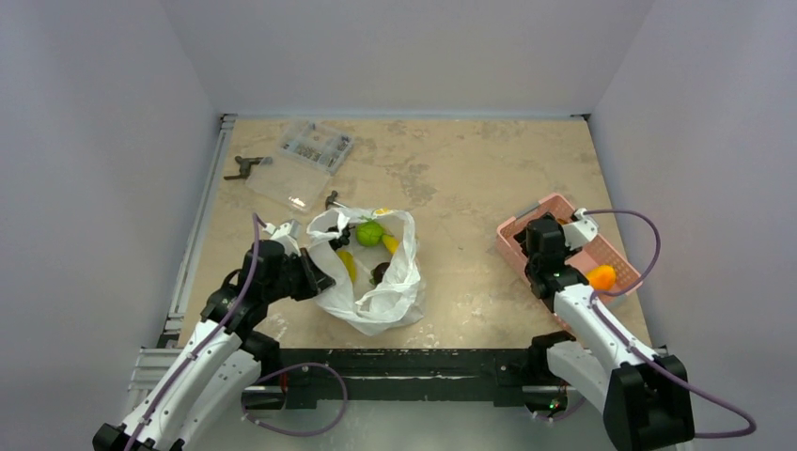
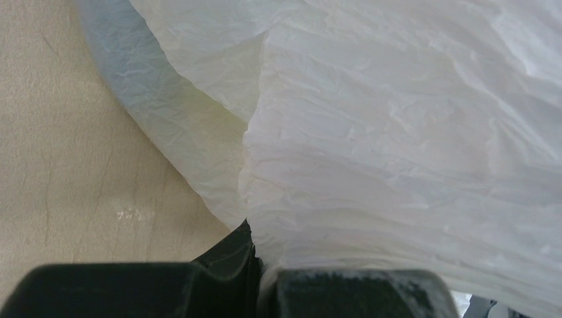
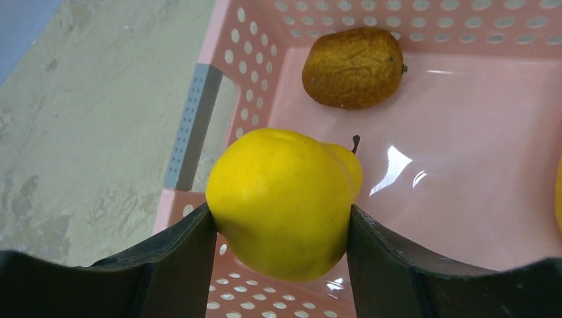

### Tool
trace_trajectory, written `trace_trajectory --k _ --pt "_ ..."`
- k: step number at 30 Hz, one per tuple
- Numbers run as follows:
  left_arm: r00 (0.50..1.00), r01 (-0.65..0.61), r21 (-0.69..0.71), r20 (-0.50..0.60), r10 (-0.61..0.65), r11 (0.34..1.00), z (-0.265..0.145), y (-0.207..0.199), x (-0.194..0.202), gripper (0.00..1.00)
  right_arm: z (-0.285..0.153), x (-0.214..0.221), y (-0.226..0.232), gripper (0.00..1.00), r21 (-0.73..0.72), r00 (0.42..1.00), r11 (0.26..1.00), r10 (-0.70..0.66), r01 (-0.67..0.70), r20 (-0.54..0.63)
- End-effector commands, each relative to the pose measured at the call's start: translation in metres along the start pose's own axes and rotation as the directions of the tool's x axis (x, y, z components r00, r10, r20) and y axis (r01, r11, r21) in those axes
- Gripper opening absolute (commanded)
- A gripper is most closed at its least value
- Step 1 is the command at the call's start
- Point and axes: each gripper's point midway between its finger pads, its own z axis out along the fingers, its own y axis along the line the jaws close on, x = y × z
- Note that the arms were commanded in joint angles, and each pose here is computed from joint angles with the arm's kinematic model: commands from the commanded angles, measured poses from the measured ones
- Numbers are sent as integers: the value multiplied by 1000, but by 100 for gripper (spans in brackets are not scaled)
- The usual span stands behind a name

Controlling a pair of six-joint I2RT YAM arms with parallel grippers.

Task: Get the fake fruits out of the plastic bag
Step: Place the fake fruit in the bin.

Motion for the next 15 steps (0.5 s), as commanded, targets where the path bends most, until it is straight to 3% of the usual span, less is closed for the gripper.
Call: trace_trajectory --k 1,15 --pt "1000 -3 51 27 1 999 0 -11 -8 0 3 11 15 21 -79 996 995 61 -66 -58" --pt "1000 4 67 22 -5 998 0 -14 -7 0 4 17 23 88 -155 995 986 45 -59 -92"
